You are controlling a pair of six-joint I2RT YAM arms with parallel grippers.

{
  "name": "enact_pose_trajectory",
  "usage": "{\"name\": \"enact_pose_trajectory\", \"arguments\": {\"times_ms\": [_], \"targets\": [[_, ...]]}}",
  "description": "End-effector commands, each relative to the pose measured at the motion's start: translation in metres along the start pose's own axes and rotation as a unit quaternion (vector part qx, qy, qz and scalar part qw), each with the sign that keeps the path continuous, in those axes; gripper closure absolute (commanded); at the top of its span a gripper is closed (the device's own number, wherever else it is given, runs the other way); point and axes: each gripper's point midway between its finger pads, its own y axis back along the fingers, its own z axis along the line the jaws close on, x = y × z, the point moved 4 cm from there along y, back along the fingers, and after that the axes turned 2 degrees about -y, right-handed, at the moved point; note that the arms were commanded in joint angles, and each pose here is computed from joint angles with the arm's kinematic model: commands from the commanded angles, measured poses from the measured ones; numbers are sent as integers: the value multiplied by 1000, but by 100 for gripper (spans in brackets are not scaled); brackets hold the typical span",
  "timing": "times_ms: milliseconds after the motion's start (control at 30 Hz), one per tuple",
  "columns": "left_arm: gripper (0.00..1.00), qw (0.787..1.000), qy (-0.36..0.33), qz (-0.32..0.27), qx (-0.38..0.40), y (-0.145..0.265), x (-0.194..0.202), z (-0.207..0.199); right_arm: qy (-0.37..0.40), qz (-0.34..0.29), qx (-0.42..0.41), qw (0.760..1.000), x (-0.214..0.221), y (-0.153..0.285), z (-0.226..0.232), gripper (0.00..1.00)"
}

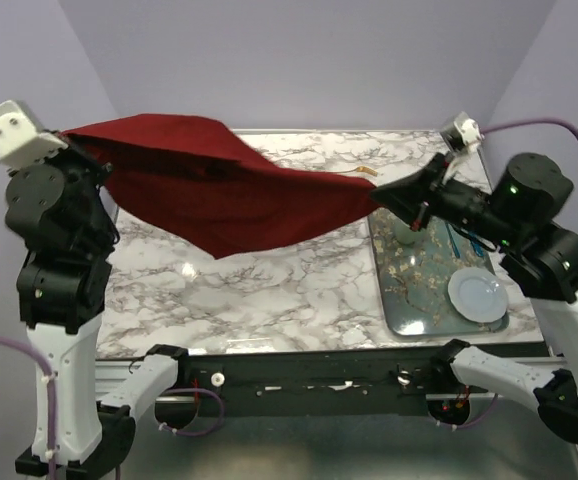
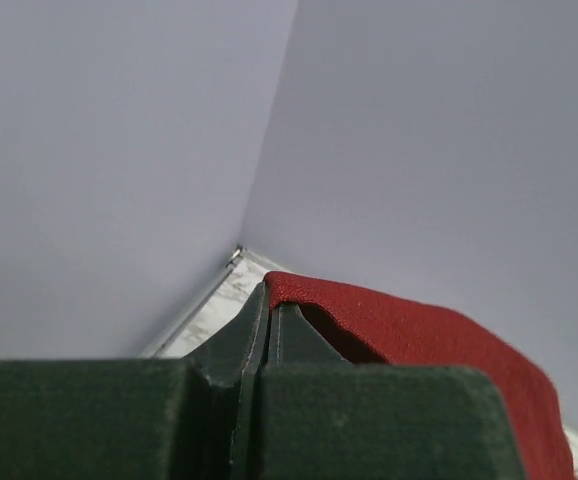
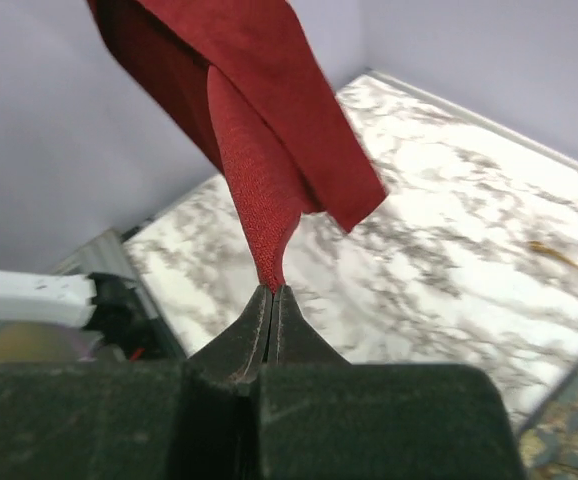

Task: Fold the napkin, place the utensils inside, and roll it up
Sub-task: Flatten the napkin out

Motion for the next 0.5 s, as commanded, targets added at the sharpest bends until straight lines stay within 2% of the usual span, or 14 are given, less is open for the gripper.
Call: {"name": "enact_pose_trajectory", "arguments": {"times_ms": [0, 100, 200, 233, 267, 300, 333, 367, 467], "targets": [[100, 999, -18, -30, -23, 15, -26, 17, -57, 28, -77, 995, 24, 27, 30, 99], [100, 997, -60, 34, -18, -16, 19, 0, -109, 70, -31, 991, 55, 18, 15, 99], [100, 986, -109, 120, -38, -57, 94, -11, -138, 130, 63, 980, 112, -2, -22, 99], [100, 978, -130, 159, -47, -78, 132, -15, -136, 130, 104, 977, 124, -7, -38, 99], [100, 973, -113, 199, -40, -94, 159, -10, -149, 167, 142, 964, 159, -14, -56, 99], [100, 965, -104, 238, -37, -105, 181, -7, -158, 176, 165, 957, 169, -17, -67, 99], [100, 951, -102, 288, -41, -125, 220, -4, -181, 172, 177, 952, 172, -19, -84, 99], [100, 945, -91, 311, -35, -132, 237, -5, -192, 175, 183, 948, 180, -20, -95, 99], [100, 934, -105, 334, -62, -154, 263, 1, -163, 155, 255, 940, 166, -13, -129, 99]]}}
